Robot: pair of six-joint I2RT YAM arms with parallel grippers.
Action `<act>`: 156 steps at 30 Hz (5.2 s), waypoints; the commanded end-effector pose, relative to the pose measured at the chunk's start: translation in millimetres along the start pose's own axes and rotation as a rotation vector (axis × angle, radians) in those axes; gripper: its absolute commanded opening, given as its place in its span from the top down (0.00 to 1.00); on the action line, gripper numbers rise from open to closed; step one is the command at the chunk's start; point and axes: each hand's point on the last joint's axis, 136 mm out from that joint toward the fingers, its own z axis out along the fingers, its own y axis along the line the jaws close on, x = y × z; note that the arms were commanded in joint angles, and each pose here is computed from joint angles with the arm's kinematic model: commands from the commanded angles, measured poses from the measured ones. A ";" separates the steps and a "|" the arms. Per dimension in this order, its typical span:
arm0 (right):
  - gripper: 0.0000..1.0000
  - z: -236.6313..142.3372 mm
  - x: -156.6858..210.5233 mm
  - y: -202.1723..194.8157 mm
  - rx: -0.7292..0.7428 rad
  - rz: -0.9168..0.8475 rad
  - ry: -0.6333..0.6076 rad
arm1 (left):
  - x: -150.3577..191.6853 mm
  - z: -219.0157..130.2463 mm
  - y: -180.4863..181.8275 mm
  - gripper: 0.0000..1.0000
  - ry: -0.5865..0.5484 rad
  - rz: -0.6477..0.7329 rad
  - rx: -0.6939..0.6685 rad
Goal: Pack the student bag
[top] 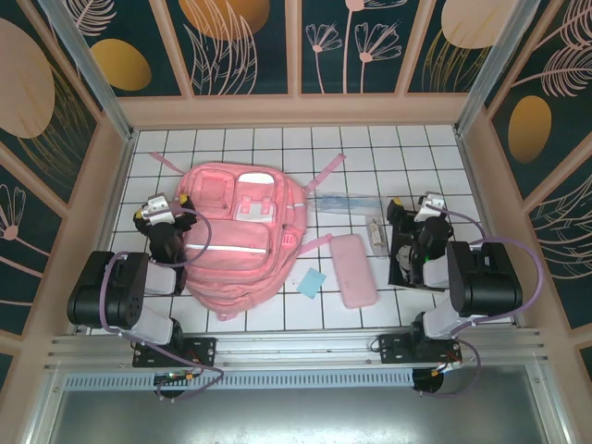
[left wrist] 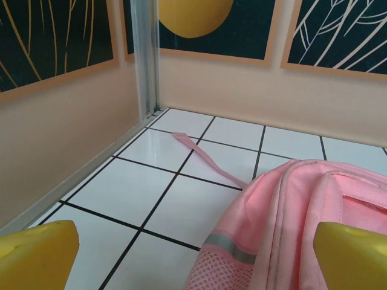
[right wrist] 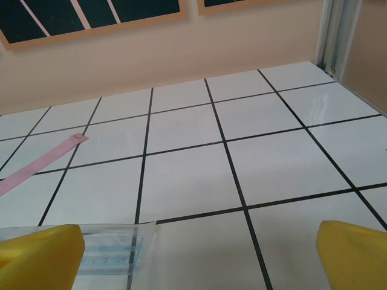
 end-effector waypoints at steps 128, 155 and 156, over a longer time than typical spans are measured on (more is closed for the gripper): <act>0.22 7.6 67.7 210.9 -0.153 0.456 0.780 | 88.9 14.8 -159.4 0.35 0.719 -0.595 0.096; 0.21 17.0 -2.5 216.5 -0.277 0.260 0.719 | 10.2 -9.2 -218.6 1.00 0.670 -0.906 0.363; 0.21 10.4 -6.8 216.0 -0.279 0.253 0.725 | 6.6 -9.0 -221.7 1.00 0.669 -0.929 0.366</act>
